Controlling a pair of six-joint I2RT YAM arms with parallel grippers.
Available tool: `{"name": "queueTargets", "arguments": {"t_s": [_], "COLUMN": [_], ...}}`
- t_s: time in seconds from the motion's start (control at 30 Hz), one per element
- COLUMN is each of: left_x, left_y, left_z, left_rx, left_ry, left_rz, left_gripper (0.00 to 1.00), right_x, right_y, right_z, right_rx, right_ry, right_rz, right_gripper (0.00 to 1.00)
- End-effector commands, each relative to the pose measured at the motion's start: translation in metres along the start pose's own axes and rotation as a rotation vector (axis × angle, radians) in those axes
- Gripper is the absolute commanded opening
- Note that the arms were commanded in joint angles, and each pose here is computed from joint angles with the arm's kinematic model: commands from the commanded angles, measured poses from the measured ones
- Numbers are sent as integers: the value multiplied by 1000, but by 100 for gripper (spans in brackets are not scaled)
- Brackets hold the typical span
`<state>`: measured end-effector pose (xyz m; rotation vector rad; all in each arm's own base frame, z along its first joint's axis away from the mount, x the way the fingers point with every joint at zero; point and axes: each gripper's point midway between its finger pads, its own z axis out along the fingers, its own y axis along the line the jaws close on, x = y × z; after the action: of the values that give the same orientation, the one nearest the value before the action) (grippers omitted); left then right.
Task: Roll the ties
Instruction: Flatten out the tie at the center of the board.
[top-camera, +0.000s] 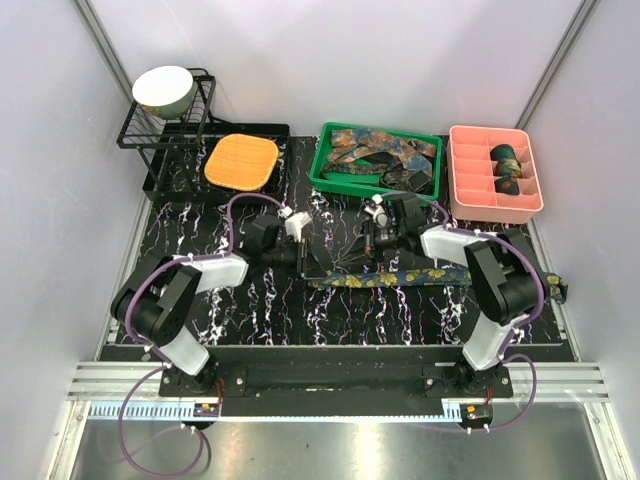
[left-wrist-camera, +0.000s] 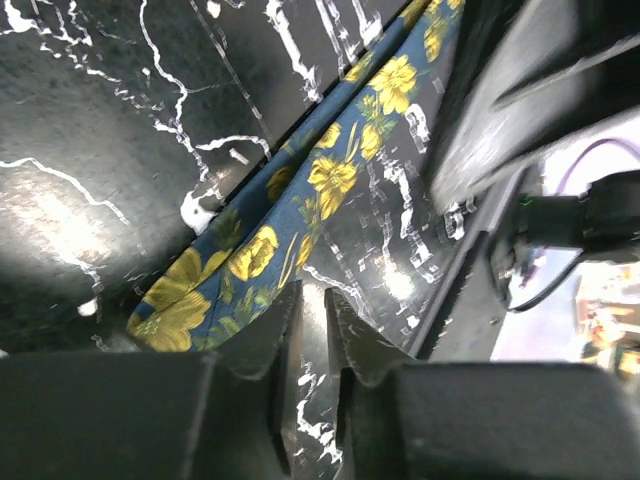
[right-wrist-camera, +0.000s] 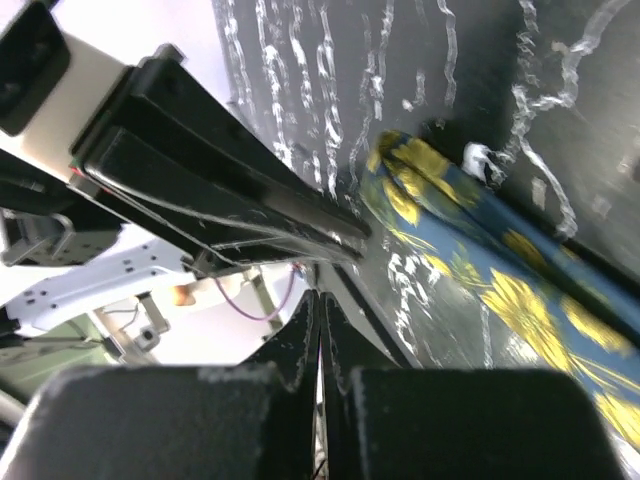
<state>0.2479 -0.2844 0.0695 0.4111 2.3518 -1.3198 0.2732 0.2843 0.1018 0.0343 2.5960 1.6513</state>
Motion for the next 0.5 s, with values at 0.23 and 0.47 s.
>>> {"name": "queueTargets", "arguments": {"t_s": [0.23, 0.47], "left_x": [11, 22], "left_y": [44, 74], "left_z": [5, 11], "left_rx": [39, -12], "left_ry": [-24, 1], "left_rz": [-194, -272], "left_gripper": [7, 4], "right_x": [12, 23], "right_y": [-6, -33], "right_z": [38, 43], "right_rx": [-49, 60], "right_ry": [65, 114], "right_rz": [62, 18], "right_gripper": [0, 0]}}
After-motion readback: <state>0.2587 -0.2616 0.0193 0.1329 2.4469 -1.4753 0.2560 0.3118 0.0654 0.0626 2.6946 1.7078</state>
